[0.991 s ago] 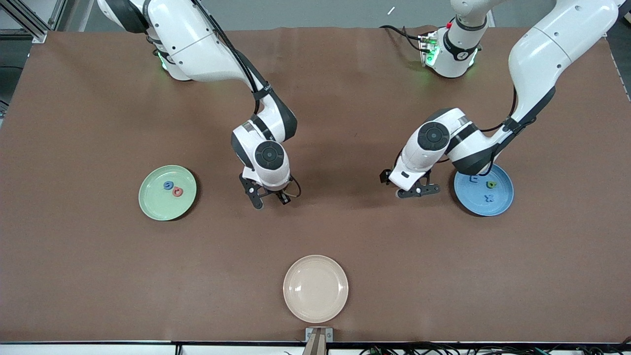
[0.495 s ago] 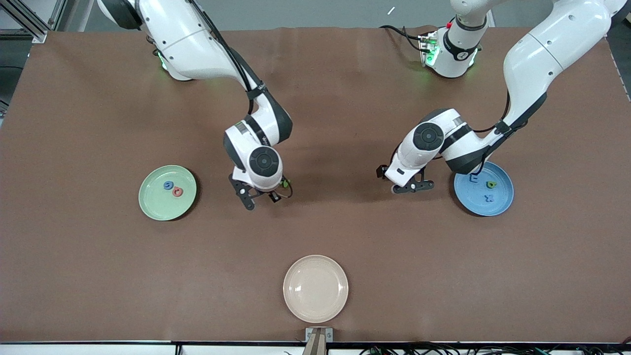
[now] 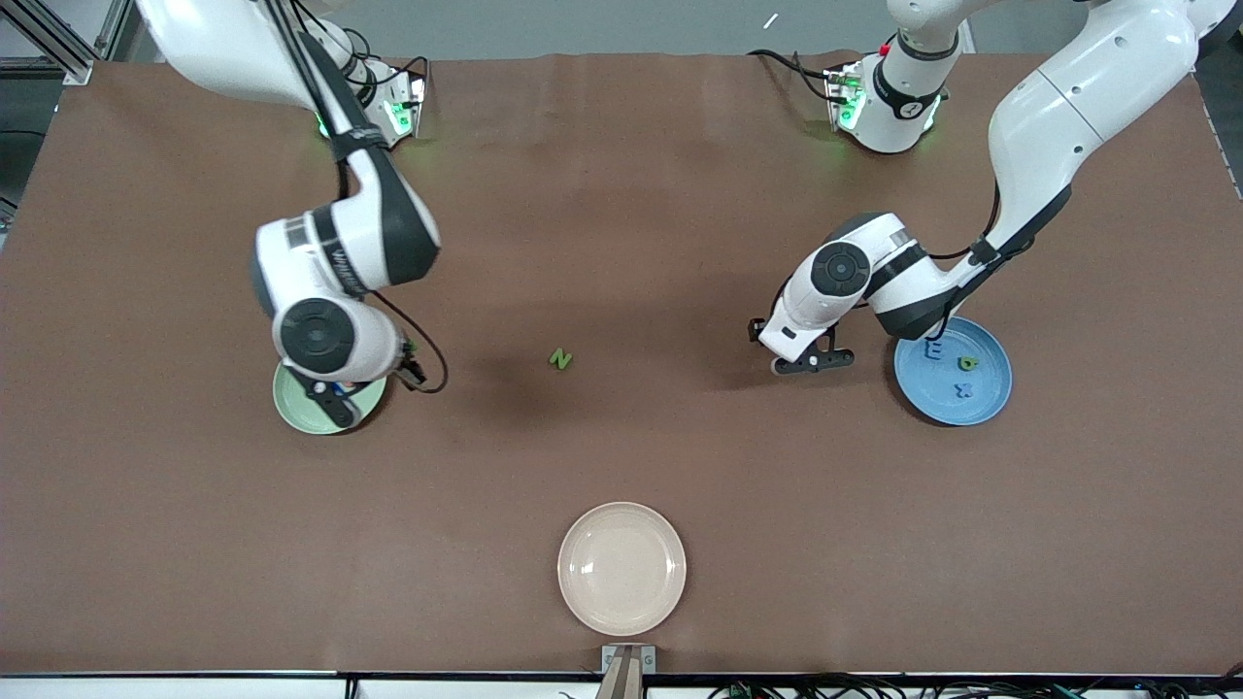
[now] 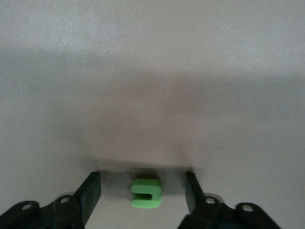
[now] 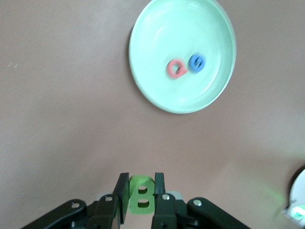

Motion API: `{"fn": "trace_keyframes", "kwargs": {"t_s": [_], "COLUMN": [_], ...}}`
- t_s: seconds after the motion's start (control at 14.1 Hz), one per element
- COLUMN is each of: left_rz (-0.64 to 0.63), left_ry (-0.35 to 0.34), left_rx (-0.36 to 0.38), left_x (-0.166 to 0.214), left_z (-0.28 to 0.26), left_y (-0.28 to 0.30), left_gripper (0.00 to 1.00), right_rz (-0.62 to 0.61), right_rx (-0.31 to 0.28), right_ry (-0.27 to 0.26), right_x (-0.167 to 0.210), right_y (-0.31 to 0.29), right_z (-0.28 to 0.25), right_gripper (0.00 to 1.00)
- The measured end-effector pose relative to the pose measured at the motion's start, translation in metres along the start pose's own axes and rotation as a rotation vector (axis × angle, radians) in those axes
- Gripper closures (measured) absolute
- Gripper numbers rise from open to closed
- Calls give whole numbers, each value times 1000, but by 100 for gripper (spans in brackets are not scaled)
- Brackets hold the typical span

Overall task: Sort upper and lower case letters into plates
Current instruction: 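Place the green B in the green plate while the left gripper carries p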

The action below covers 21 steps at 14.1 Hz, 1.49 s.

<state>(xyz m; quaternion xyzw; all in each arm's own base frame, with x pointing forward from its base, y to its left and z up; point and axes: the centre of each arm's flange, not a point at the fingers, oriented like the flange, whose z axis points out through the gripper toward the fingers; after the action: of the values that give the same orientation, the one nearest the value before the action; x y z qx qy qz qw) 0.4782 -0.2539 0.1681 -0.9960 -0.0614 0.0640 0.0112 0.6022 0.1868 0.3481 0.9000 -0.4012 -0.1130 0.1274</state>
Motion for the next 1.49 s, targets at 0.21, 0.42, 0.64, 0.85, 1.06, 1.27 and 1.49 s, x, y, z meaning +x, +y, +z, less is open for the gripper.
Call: {"fn": "trace_keyframes", "kwargs": {"t_s": [0.21,0.42,0.64,0.85,1.06,1.27,1.49], "left_rz": [3,4,6,7,3,1,-4], "left_ry": [3,4,4,5,5,5,5], "left_rx": [-4,-2,0,3,6,6,7], "left_x": [-1,-1,-2,-3,-4,-4,-3], "left_z": [-1,-2,-2,-2,-2,-2,-3], "left_y": [2,2,2,2,3,3,2], "left_gripper": [34,43,48,56,67,67,67], "right_rz": [29,26,0,15,58,58,73], "right_rx": [-22,17,83,90,83,106,119], "right_ry": [-60,-104,-116,-127,-74,-34,-24], "right_x": [69,147,203,177,101,63,65], "right_y": [46,104,164,143,75,52,64], "right_z": [33,87,138,148,137,152,176], "right_gripper": [75,75,75,75,75,75,75]}}
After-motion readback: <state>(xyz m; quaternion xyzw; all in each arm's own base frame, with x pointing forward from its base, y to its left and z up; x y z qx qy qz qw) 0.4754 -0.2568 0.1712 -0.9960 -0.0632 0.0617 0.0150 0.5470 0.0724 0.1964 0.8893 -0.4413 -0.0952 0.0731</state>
